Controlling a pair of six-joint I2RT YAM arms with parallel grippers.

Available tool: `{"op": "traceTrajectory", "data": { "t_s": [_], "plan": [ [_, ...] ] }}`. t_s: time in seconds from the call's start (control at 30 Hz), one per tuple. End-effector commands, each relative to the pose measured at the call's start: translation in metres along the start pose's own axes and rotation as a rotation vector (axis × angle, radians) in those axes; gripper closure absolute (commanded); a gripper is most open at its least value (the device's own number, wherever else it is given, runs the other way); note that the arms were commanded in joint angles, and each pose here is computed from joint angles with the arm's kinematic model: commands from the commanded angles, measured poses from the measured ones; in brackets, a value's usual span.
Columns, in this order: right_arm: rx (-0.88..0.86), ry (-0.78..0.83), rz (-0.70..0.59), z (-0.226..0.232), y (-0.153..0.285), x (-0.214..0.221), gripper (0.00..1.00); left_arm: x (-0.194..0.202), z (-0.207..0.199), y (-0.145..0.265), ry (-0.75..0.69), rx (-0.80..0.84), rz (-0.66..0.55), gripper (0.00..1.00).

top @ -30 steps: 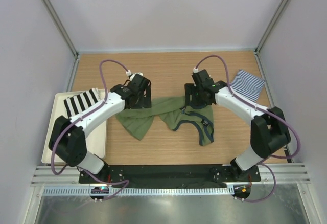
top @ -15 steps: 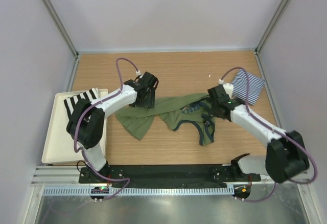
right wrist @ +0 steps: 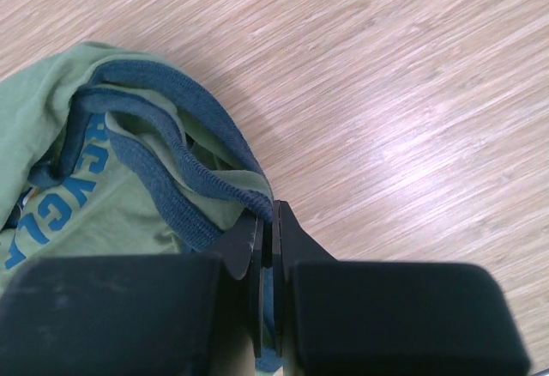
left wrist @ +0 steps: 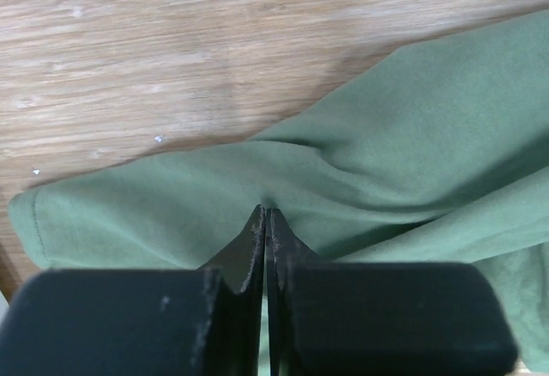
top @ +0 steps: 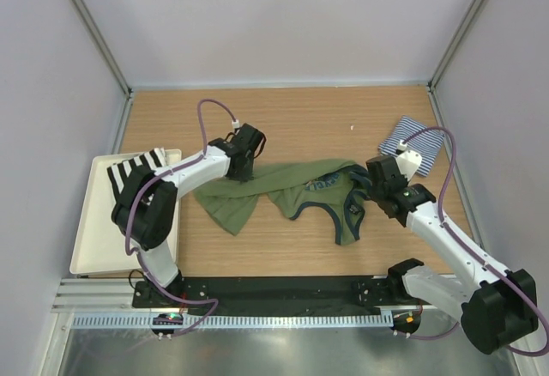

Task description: Fold and stack the tank tops

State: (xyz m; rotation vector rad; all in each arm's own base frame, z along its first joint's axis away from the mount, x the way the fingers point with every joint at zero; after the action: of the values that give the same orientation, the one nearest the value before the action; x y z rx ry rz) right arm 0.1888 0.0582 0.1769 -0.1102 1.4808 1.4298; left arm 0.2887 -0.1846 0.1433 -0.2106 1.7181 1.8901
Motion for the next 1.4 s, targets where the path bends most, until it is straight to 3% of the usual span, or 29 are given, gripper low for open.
{"op": "traceTrajectory", "data": {
  "t_s": [0.0, 0.03, 0.07, 0.1, 0.17, 0.37, 0.53, 0.7, 0.8, 0.93, 1.13, 1.23, 1.27, 1.3, 1.37],
  "plan": [
    [-0.09, -0.025, -0.029, 0.012, 0.011, -0.015, 0.99, -0.009, 0.002, 0.016, 0.029, 0.035, -0.056, 1.0],
    [-0.096, -0.024, -0.028, 0.012, 0.012, -0.015, 0.99, -0.007, 0.003, 0.021, 0.038, 0.041, -0.052, 0.99],
    [-0.114, -0.029, -0.035, 0.011, 0.016, -0.017, 0.99, -0.006, 0.003, 0.026, 0.062, 0.052, -0.055, 0.74],
    [-0.112, -0.02, -0.037, 0.009, 0.017, -0.017, 0.99, -0.005, 0.006, 0.038, 0.079, 0.069, -0.081, 0.56],
    [-0.126, -0.021, -0.044, 0.009, 0.021, -0.02, 0.99, -0.003, 0.004, 0.05, 0.109, 0.113, -0.106, 0.36],
    [-0.124, -0.004, -0.035, 0.008, 0.021, -0.019, 0.99, -0.002, -0.008, 0.085, 0.032, 0.188, -0.201, 0.06],
    [-0.146, -0.003, -0.018, 0.011, 0.022, -0.018, 0.99, -0.004, -0.022, 0.07, -0.053, 0.185, -0.146, 0.05],
    [-0.17, -0.006, -0.012, 0.013, 0.025, -0.02, 0.99, -0.011, -0.033, 0.037, -0.115, 0.136, -0.052, 0.05],
    [-0.181, -0.012, -0.015, 0.014, 0.029, -0.023, 0.99, -0.007, -0.04, 0.013, -0.136, 0.111, 0.04, 0.19],
    [-0.206, -0.015, -0.018, 0.016, 0.033, -0.026, 0.99, -0.008, -0.038, 0.006, -0.109, 0.041, 0.065, 1.0],
    [-0.279, 0.001, -0.048, 0.053, 0.045, -0.063, 0.99, -0.049, -0.005, 0.086, 0.02, 0.011, -0.137, 1.0],
    [-0.401, -0.012, -0.079, 0.087, 0.083, -0.111, 0.99, -0.074, 0.019, 0.147, 0.078, 0.022, -0.239, 1.0],
    [-0.498, -0.027, -0.12, 0.097, 0.114, -0.137, 0.99, -0.089, 0.026, 0.178, 0.106, 0.031, -0.313, 1.0],
    [-0.55, -0.042, -0.148, 0.098, 0.132, -0.15, 0.99, -0.085, 0.032, 0.195, 0.109, 0.032, -0.298, 1.0],
    [-0.698, -0.073, -0.249, 0.094, 0.179, -0.179, 0.99, -0.085, 0.045, 0.247, 0.148, 0.096, -0.404, 1.0]
  ]
}}
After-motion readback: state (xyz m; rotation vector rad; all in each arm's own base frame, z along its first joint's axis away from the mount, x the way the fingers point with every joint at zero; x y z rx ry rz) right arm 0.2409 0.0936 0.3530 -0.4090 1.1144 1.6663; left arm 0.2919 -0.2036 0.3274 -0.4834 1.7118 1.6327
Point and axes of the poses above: each gripper's point midway between its finger pads, its own y axis back along the fingers, its own z axis along the line the jaws close on, x = y × z, the point moved 10 cm from there along y, back along the fingers, and after that the axes turned 10 degrees about -y, right-handed, at the moved point
